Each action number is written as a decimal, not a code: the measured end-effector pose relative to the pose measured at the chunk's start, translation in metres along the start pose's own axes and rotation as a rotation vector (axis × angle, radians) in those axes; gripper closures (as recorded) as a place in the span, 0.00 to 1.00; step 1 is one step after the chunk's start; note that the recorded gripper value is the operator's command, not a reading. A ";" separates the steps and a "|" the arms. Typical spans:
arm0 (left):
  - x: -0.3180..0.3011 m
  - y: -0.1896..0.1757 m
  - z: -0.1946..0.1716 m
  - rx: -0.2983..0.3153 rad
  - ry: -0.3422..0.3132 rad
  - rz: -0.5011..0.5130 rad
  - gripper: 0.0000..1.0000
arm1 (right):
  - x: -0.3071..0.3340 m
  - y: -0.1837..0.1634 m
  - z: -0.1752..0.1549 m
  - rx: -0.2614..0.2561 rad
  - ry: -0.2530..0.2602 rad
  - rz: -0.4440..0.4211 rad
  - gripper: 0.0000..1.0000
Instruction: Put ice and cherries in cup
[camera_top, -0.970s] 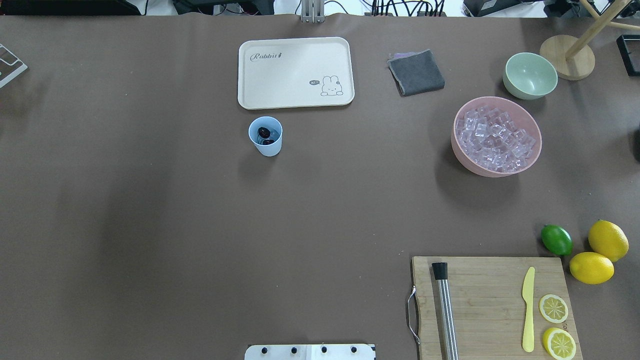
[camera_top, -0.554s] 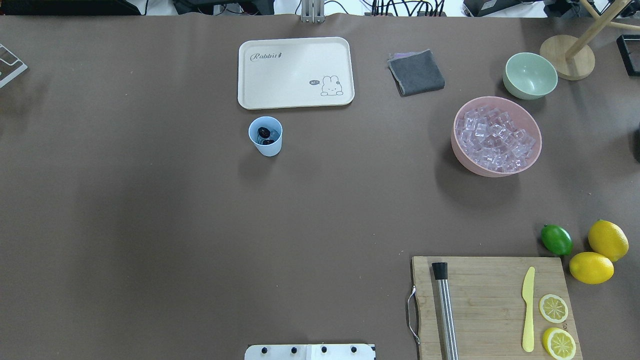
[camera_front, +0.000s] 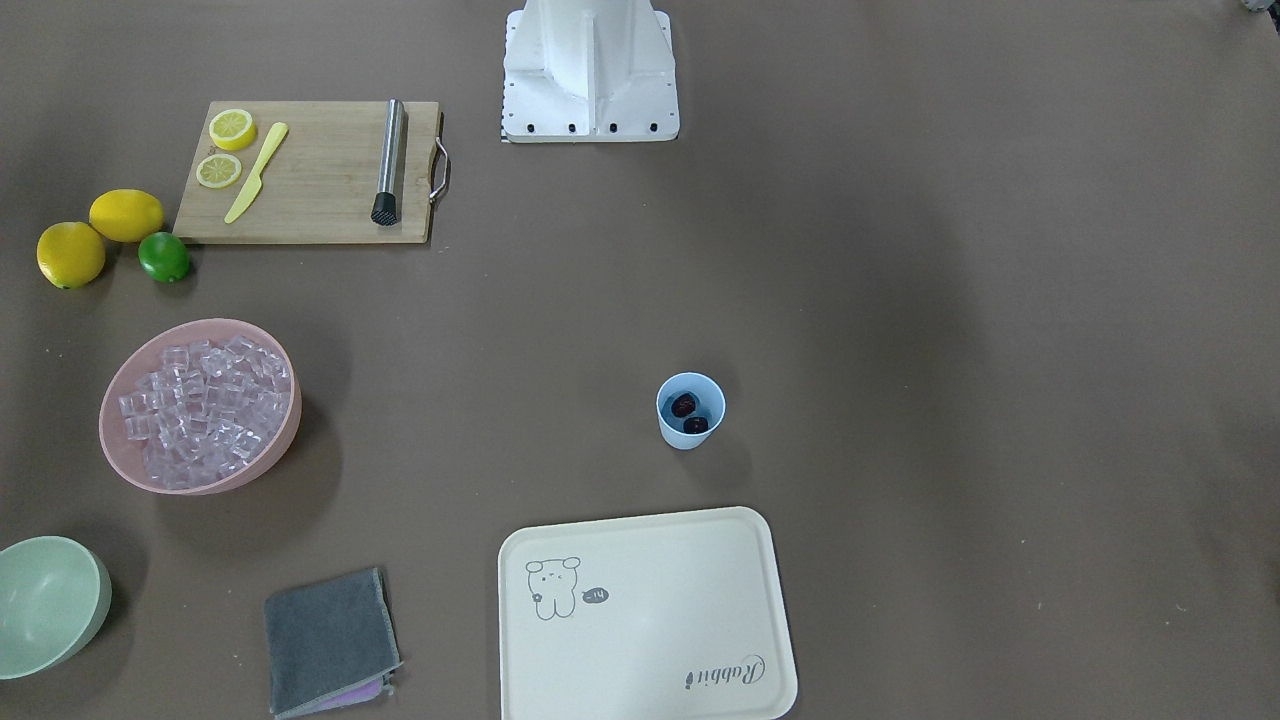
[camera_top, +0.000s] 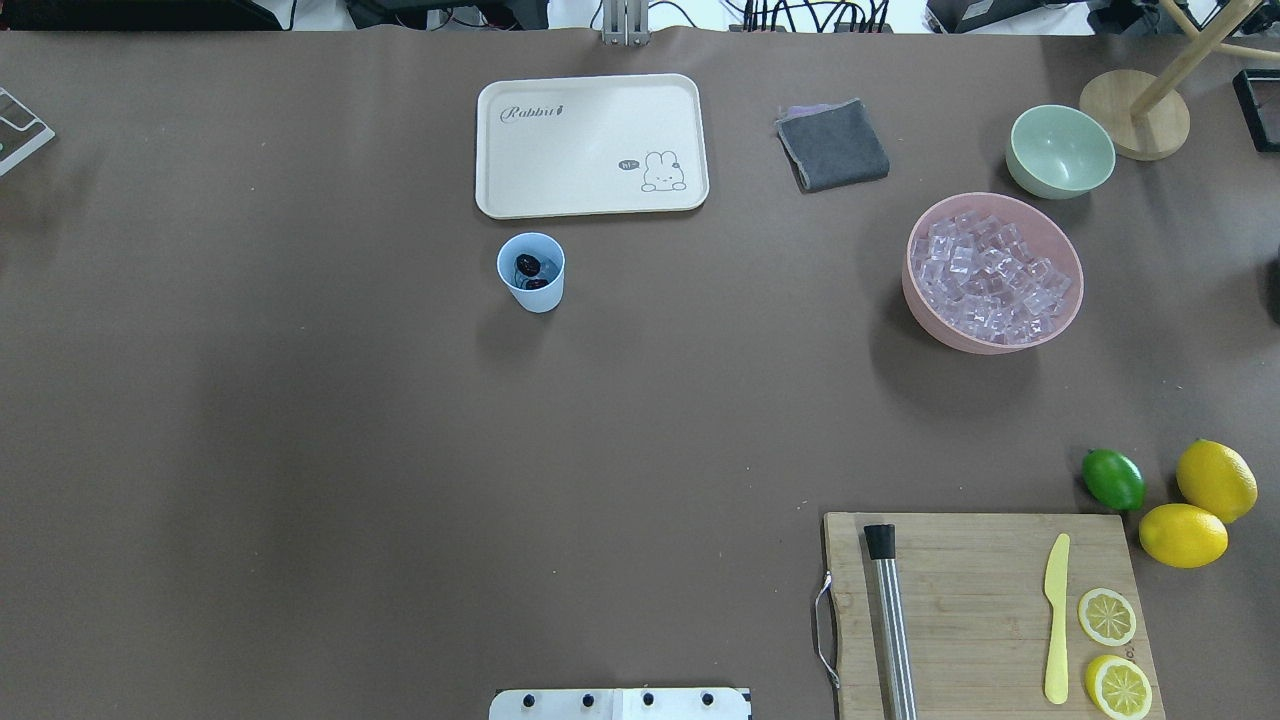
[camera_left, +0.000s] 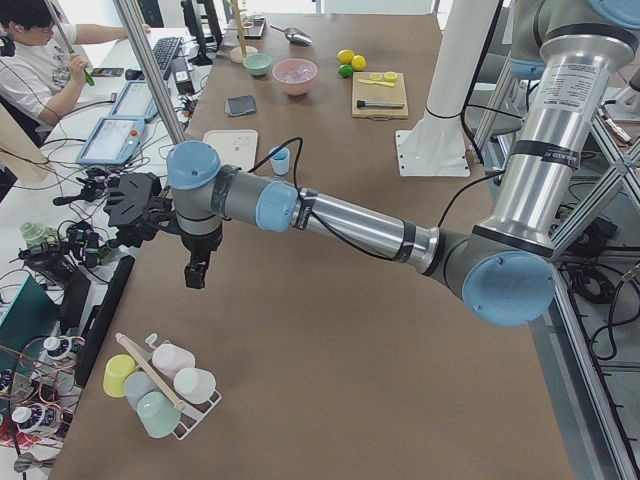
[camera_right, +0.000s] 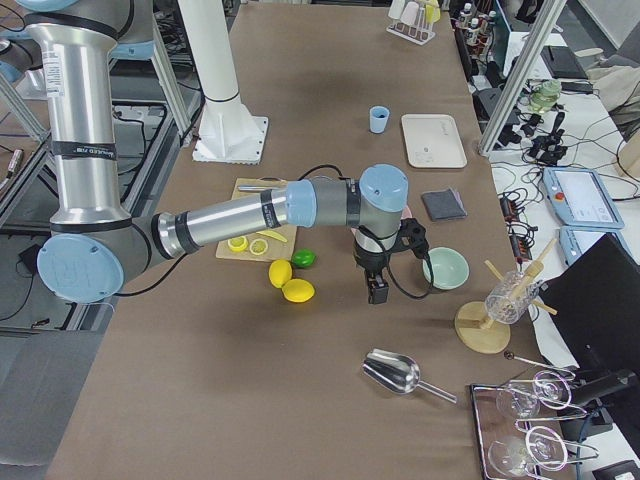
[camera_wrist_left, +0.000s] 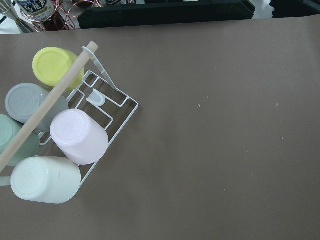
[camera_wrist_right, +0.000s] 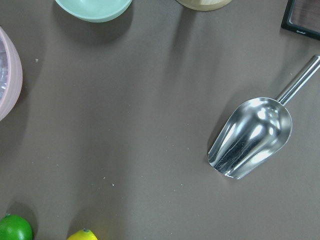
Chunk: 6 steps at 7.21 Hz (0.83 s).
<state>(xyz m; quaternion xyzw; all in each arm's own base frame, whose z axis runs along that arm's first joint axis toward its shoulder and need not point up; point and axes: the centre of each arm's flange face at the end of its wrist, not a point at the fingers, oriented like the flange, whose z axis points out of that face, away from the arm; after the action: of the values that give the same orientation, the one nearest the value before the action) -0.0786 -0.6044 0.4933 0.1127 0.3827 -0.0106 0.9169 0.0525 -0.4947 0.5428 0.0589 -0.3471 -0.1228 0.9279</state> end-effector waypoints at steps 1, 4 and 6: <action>-0.002 0.003 0.003 -0.008 -0.002 -0.006 0.02 | 0.001 0.000 0.001 -0.001 -0.001 0.001 0.01; -0.027 0.028 0.026 -0.054 -0.008 -0.047 0.02 | 0.006 -0.008 0.006 -0.010 -0.006 0.008 0.01; -0.038 0.044 0.034 -0.070 -0.010 -0.064 0.02 | 0.006 -0.019 0.004 -0.006 -0.006 0.006 0.01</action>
<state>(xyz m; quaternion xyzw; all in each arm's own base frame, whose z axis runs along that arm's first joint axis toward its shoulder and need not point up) -0.0770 -0.5713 0.5526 0.0682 0.3816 -0.0271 0.9214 0.0509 -0.5151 0.5460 0.0546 -0.3497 -0.1215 0.9274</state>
